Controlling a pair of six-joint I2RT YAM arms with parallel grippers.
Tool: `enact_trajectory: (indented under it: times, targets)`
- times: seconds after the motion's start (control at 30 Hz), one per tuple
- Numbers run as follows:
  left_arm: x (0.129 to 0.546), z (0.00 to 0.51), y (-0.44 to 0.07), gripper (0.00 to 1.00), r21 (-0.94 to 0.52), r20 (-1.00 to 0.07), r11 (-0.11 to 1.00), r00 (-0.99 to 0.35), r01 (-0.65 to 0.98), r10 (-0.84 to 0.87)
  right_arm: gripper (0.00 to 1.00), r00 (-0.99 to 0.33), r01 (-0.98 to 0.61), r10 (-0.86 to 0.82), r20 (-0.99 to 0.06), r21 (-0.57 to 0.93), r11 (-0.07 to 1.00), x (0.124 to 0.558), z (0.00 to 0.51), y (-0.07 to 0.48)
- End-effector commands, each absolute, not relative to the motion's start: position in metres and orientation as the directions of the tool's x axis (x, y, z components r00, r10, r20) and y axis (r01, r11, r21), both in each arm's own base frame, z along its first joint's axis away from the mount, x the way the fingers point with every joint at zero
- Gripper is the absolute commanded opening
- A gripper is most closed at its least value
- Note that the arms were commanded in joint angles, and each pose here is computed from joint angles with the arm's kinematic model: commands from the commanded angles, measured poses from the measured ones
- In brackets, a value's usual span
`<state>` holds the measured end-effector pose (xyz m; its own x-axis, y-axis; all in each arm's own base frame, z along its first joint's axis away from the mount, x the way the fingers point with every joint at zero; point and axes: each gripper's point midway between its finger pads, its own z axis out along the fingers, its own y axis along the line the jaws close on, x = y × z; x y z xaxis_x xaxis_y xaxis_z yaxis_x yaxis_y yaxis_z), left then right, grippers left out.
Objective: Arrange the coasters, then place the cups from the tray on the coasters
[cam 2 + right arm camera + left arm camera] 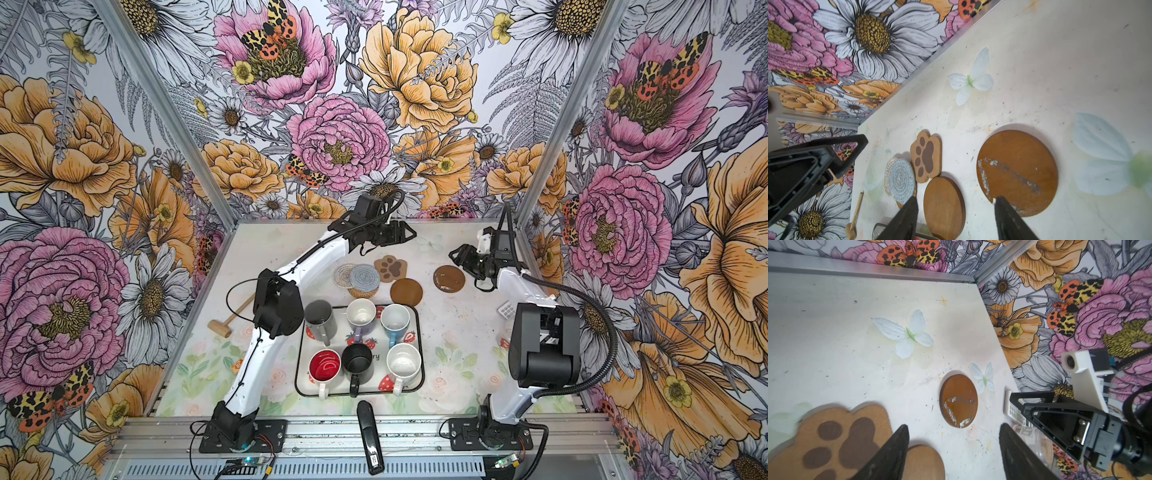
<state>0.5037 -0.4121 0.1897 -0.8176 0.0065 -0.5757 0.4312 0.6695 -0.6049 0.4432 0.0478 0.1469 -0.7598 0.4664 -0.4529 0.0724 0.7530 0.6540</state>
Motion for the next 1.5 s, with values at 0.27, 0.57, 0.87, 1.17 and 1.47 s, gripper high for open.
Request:
enact_trajectory:
  times: [0.27,0.57,0.87,1.17,1.47]
  targets:
    - [0.436,0.090,-0.346,0.67,-0.388,-0.380,0.842,-0.898,0.374,0.224,0.63,-0.867,0.053,0.340,-0.364,0.612,0.789,0.408,0.104,0.106]
    - [0.424,0.053,-0.345,0.65,-0.354,-0.311,0.871,-0.921,0.341,0.235,0.64,-0.905,0.072,0.300,-0.300,0.588,0.806,0.397,0.073,0.130]
    - [0.422,0.040,-0.356,0.64,-0.379,-0.282,0.864,-0.930,0.333,0.235,0.67,-0.920,0.102,0.298,-0.256,0.578,0.809,0.397,0.053,0.133]
    - [0.423,0.031,-0.364,0.64,-0.404,-0.263,0.857,-0.938,0.319,0.225,0.67,-0.925,0.097,0.294,-0.238,0.602,0.793,0.401,0.045,0.138]
    - [0.415,0.025,-0.374,0.62,-0.430,-0.236,0.845,-0.943,0.319,0.236,0.66,-0.928,0.108,0.308,-0.212,0.637,0.763,0.402,0.037,0.147]
